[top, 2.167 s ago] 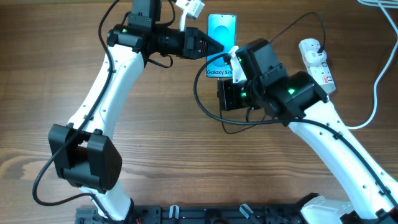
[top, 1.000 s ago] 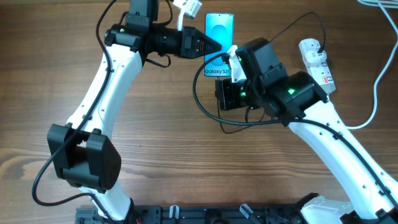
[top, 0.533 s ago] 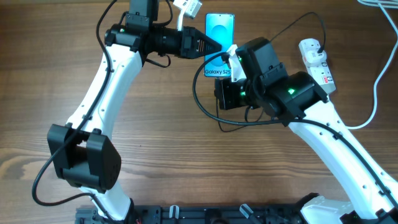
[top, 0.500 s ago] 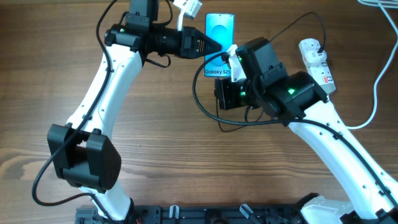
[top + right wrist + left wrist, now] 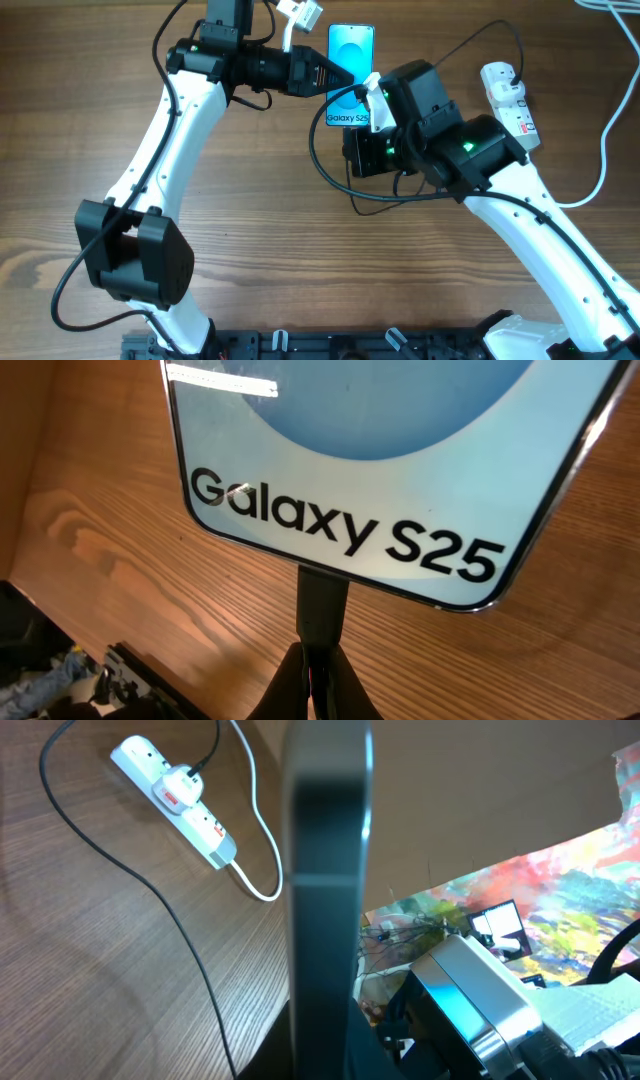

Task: Plug charger to phone and switch on socket
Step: 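Push the plug up into the phone's port with the right gripper, then open the right gripper to release the plug and pull it away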

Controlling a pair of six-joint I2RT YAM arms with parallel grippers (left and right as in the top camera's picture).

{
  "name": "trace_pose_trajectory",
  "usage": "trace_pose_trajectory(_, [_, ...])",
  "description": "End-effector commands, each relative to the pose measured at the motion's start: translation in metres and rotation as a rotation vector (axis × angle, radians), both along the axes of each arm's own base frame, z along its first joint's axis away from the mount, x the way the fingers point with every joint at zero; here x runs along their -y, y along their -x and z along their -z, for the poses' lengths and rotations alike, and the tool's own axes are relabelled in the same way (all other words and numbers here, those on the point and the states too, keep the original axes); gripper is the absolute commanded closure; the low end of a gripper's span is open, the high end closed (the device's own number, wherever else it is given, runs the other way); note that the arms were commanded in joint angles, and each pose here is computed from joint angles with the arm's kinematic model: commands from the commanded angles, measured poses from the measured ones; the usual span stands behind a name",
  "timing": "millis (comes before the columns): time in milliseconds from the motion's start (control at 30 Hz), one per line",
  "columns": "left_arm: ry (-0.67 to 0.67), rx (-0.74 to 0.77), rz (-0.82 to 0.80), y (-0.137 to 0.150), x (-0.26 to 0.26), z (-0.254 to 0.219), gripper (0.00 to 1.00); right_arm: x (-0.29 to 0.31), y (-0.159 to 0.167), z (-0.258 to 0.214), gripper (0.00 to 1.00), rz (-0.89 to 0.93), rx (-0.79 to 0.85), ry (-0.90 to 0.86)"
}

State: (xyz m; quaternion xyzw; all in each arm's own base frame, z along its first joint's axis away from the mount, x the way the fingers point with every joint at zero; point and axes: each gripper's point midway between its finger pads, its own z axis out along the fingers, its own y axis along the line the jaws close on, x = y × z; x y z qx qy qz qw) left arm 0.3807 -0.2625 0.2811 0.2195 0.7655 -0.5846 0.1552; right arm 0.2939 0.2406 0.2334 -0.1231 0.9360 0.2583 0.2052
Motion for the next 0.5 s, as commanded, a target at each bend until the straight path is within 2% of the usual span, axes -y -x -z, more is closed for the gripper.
trace_pose_trajectory(0, [0.039,0.033,0.045,0.007,0.002,-0.009,0.96,0.005,-0.010,-0.020,0.96,0.013,0.078,-0.016])
trace_pose_trajectory(467, [0.075,-0.026,0.080,0.018,0.003,-0.014,0.96,0.003,-0.024,-0.029,0.96,0.033,0.146,-0.029])
